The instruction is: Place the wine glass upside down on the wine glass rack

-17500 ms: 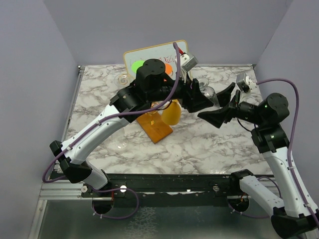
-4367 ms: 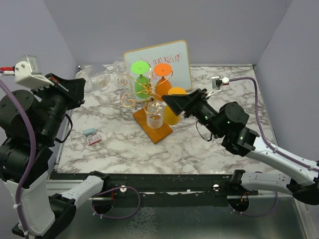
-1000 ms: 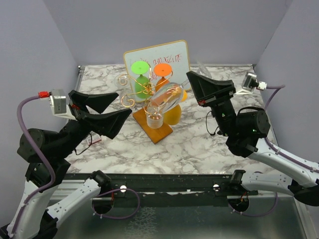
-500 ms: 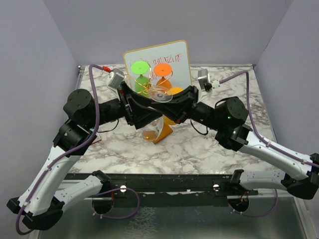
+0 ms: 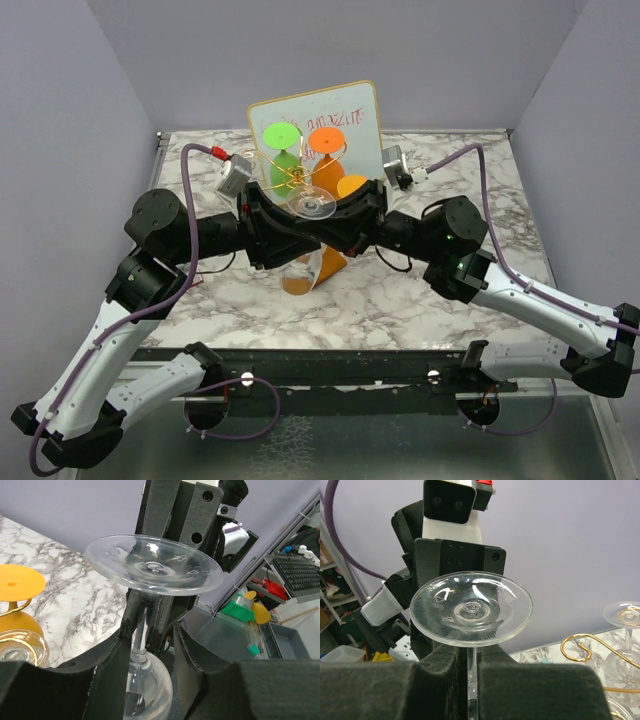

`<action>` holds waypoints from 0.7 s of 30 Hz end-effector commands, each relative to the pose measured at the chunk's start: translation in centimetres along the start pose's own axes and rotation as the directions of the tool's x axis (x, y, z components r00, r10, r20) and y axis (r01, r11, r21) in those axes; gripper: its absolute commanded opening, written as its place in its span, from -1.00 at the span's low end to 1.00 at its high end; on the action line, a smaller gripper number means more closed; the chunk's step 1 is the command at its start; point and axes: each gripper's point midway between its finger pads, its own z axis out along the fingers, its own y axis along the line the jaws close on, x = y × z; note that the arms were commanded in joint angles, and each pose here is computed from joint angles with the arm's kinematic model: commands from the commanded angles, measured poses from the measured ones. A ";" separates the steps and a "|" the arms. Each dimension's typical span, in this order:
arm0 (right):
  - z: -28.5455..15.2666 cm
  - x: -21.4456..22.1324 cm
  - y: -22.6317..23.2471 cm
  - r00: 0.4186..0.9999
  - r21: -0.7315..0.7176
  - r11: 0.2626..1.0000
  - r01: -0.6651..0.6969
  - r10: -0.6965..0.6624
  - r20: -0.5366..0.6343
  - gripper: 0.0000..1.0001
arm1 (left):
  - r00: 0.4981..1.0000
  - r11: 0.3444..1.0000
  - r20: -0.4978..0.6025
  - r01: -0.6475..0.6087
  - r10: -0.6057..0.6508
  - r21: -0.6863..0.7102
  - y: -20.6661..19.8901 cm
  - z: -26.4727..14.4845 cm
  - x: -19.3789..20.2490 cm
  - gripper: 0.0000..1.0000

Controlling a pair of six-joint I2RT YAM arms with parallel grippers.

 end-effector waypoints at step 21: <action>-0.7 -3.0 3.5 0.990 -0.169 0.986 0.011 0.014 0.142 -0.97 | 0.993 0.995 -0.106 -0.044 0.054 0.091 0.3 -0.1 3.8 -0.53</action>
